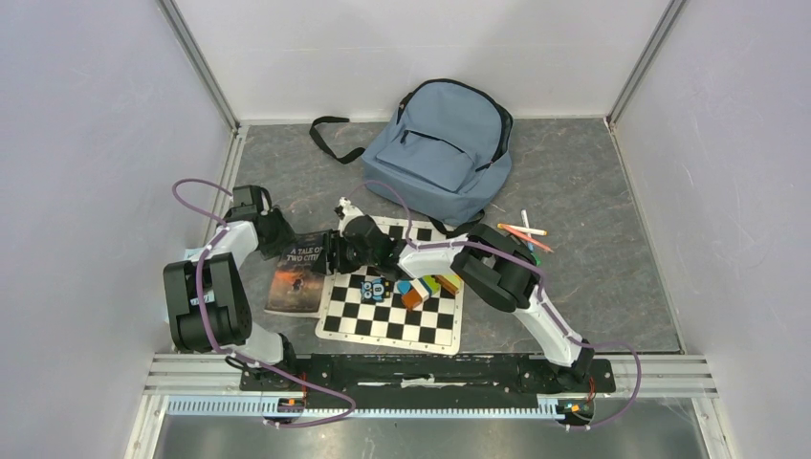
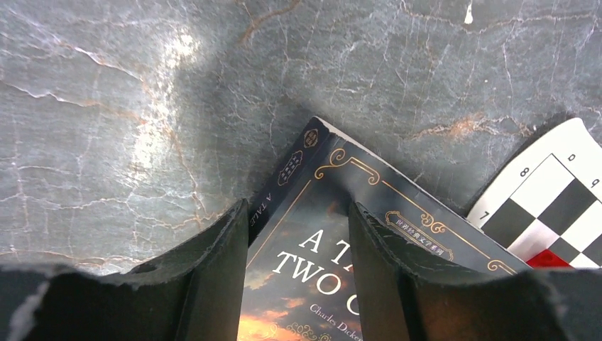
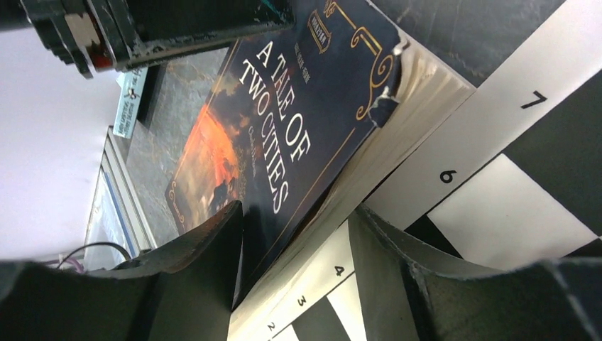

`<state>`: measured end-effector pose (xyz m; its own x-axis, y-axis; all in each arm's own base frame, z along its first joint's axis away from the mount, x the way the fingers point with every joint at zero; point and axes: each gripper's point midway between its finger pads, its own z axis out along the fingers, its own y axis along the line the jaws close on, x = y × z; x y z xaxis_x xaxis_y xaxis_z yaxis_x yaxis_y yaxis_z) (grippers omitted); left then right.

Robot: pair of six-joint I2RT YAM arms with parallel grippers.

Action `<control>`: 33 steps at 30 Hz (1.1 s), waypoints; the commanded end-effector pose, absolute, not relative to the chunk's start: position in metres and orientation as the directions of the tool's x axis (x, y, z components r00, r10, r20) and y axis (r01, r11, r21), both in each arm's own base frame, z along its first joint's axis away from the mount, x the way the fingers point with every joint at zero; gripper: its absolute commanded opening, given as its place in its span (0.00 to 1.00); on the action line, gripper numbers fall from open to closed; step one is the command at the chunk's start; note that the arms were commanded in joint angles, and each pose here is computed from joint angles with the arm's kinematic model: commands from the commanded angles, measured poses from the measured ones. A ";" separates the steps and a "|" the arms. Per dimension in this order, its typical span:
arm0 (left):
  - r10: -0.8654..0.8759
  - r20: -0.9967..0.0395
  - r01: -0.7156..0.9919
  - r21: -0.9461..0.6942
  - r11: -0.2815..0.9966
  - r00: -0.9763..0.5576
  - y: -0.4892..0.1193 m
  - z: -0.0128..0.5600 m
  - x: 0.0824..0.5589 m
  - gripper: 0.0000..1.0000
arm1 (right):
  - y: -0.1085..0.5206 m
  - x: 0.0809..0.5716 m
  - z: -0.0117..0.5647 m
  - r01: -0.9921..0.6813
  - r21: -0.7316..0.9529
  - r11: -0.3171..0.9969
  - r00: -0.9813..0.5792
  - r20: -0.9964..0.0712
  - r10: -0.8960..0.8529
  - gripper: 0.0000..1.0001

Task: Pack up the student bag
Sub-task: Pick up the book from the center of the board.

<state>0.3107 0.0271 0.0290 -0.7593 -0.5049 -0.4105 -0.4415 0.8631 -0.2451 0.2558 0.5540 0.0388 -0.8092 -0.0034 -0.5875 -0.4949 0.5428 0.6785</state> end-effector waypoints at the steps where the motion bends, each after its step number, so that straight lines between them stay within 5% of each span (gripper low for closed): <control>1: -0.507 -0.056 -0.434 -0.444 0.784 -0.860 -0.052 0.023 0.249 0.48 | 0.586 0.284 0.048 -0.503 0.689 0.522 -0.756 -0.643 0.121 0.61; 4: -0.507 -0.057 -0.433 -0.445 0.784 -0.860 -0.052 0.023 0.250 0.48 | 0.587 0.286 0.042 -0.492 0.690 0.530 -0.763 -0.636 0.120 0.54; 9: -0.510 -0.115 -0.422 -0.424 0.802 -0.853 -0.044 0.031 0.256 0.50 | 0.581 0.283 0.061 -0.498 0.704 0.507 -0.756 -0.639 0.144 0.20; 12: -0.508 -0.199 -0.405 -0.397 0.823 -0.838 -0.034 0.045 0.262 0.60 | 0.572 0.280 0.085 -0.506 0.710 0.489 -0.739 -0.650 0.178 0.01; 20: -0.469 -0.505 -0.355 -0.310 0.882 -0.724 -0.001 0.125 0.271 0.99 | 0.554 0.273 0.181 -0.564 0.737 0.372 -0.676 -0.671 0.303 0.00; 26: -0.466 -0.685 -0.280 -0.374 0.884 -0.559 -0.002 0.232 0.263 1.00 | 0.534 0.273 0.253 -0.601 0.731 0.323 -0.616 -0.681 0.396 0.00; 33: -0.388 -0.715 -0.029 -0.458 0.888 -0.581 -0.044 0.278 0.231 1.00 | 0.475 0.289 0.327 -0.665 0.639 0.386 -0.480 -0.763 0.433 0.00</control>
